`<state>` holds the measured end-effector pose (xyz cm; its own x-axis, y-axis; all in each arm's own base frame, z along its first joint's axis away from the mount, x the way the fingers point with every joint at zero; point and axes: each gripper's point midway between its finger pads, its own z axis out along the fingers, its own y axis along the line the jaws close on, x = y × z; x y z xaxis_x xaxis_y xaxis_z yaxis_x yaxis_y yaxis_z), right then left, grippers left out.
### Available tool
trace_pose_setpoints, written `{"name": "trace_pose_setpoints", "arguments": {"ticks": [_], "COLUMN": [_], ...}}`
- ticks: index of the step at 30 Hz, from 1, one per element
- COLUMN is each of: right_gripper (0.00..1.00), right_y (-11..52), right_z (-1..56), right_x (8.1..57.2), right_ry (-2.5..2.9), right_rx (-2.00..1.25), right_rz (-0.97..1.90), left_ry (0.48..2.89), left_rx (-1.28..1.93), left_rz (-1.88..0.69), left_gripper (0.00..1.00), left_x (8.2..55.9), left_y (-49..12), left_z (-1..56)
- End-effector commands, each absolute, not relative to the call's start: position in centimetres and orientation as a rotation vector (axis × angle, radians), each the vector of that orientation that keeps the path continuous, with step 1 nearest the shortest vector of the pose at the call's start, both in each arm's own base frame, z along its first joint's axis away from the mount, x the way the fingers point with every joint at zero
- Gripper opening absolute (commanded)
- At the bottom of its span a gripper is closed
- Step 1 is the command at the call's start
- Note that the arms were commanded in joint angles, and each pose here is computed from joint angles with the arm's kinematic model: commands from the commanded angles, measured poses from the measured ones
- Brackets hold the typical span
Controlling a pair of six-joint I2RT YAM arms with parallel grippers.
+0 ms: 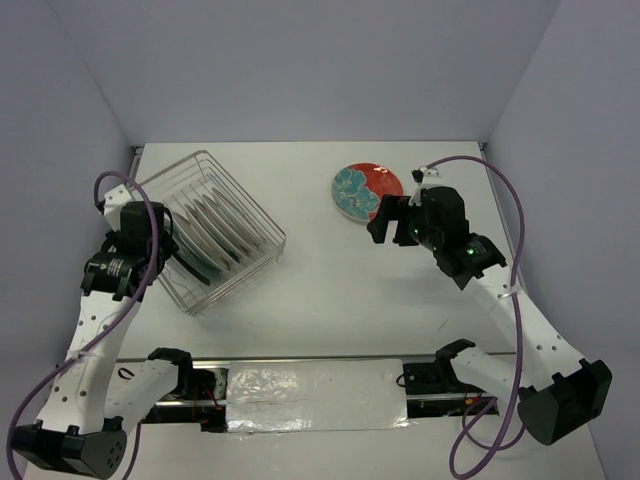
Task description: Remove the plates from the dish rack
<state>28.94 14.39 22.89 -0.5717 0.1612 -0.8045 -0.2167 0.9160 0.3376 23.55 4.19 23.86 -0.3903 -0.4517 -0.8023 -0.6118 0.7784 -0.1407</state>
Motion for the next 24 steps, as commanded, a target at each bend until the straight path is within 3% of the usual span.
{"name": "trace_pose_setpoints", "arguments": {"ticks": [1,10,11,16,19,24], "right_gripper": [0.99,0.99,0.99,0.99,0.99,0.99], "right_y": [14.5,15.1,15.2,15.7,15.7,15.7], "right_z": [24.9,25.6,25.6,25.7,25.6,25.7], "right_x": [28.5,28.6,28.6,28.5,28.5,28.5], "right_ry": [2.067,2.054,2.056,2.052,2.049,2.049], "right_rx": [-0.068,-0.075,-0.079,-0.096,-0.098,-0.099], "right_rz": [0.521,0.556,0.562,0.589,0.593,0.590], "left_ry": [2.003,2.039,2.037,2.034,2.027,2.027], "left_rx": [-0.825,-0.824,-0.822,-0.817,-0.816,-0.812], "left_rz": [0.194,0.216,0.211,0.209,0.213,0.219], "left_gripper": [0.55,0.52,0.45,0.37,0.25,0.15], "left_x": [24.4,24.7,24.7,24.7,24.9,25.0], "left_y": [4.2,4.2,4.1,4.1,4.2,4.2], "left_z": [24.2,22.3,22.3,22.6,23.1,23.2]}}
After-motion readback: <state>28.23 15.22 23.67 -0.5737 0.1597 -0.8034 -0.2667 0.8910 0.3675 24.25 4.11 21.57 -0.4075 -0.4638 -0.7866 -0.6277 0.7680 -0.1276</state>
